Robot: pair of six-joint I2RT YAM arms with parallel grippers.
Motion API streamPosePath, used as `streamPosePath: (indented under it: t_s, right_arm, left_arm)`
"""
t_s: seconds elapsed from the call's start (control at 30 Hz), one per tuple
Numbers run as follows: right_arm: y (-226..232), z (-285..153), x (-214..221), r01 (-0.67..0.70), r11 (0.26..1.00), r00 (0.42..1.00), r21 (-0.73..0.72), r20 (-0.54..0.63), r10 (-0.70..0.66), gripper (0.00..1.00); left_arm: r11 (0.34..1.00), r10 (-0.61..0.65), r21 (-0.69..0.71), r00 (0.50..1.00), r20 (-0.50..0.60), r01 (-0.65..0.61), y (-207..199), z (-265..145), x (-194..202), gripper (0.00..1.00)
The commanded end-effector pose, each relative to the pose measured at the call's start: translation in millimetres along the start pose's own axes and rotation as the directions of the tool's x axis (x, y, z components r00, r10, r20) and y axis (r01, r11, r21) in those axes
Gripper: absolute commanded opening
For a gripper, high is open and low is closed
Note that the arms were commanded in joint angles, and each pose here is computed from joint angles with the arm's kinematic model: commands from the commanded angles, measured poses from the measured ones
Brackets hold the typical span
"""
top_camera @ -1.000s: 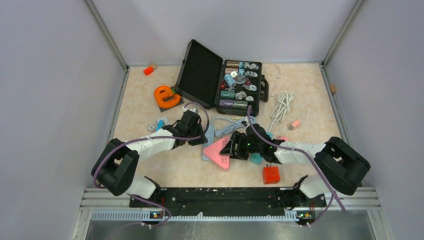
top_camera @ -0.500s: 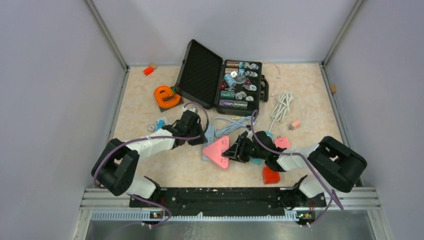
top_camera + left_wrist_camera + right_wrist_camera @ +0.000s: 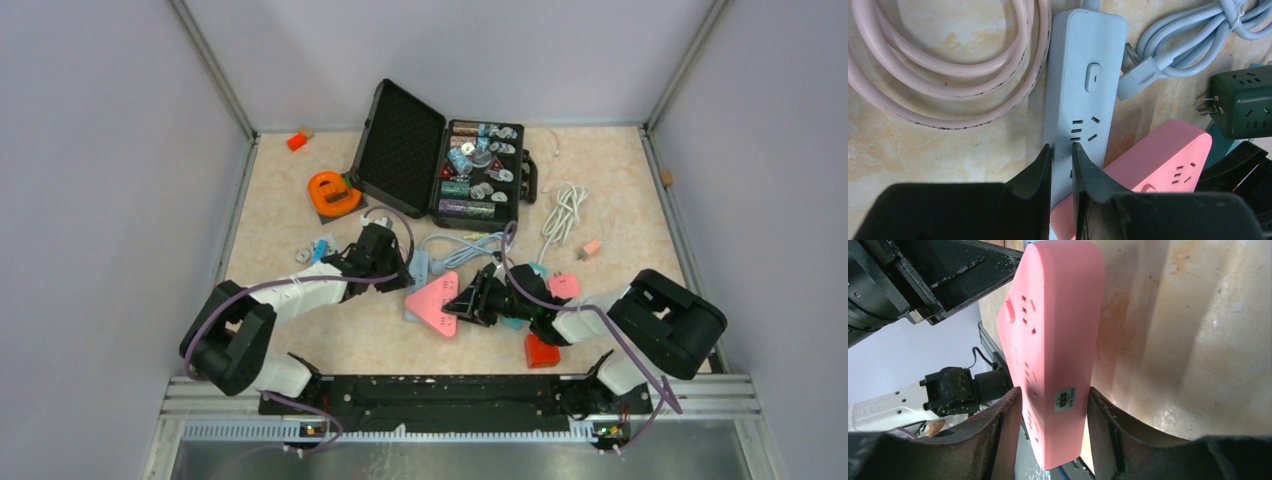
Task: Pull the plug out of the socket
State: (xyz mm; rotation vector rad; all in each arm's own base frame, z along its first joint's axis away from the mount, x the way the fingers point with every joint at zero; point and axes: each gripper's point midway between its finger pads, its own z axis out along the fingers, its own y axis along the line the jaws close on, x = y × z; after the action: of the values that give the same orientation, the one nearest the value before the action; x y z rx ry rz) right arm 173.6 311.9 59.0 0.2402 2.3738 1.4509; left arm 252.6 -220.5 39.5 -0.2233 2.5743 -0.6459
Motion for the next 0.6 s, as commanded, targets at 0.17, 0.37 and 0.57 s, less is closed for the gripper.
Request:
streamPosePath:
  t_s: [0.17, 0.37, 0.57]
  right_arm:
    - [70, 5, -2, -0.006, 0.955, 1.0, -0.295, -0.016, 0.002, 0.21]
    - [73, 3, 1, -0.003, 0.947, 1.0, -0.322, -0.021, -0.004, 0.0]
    - [83, -5, 1, 0.048, 0.931, 0.999, -0.361, -0.006, -0.054, 0.0]
  left_arm:
    - [0.996, -0.032, -0.086, 0.975, -0.221, 0.013, 32, 4, 64, 0.18]
    - [0.995, -0.032, -0.104, 0.975, -0.222, 0.009, 37, 3, 66, 0.18]
    - [0.993, -0.031, -0.116, 0.974, -0.223, 0.005, 39, 3, 66, 0.18]
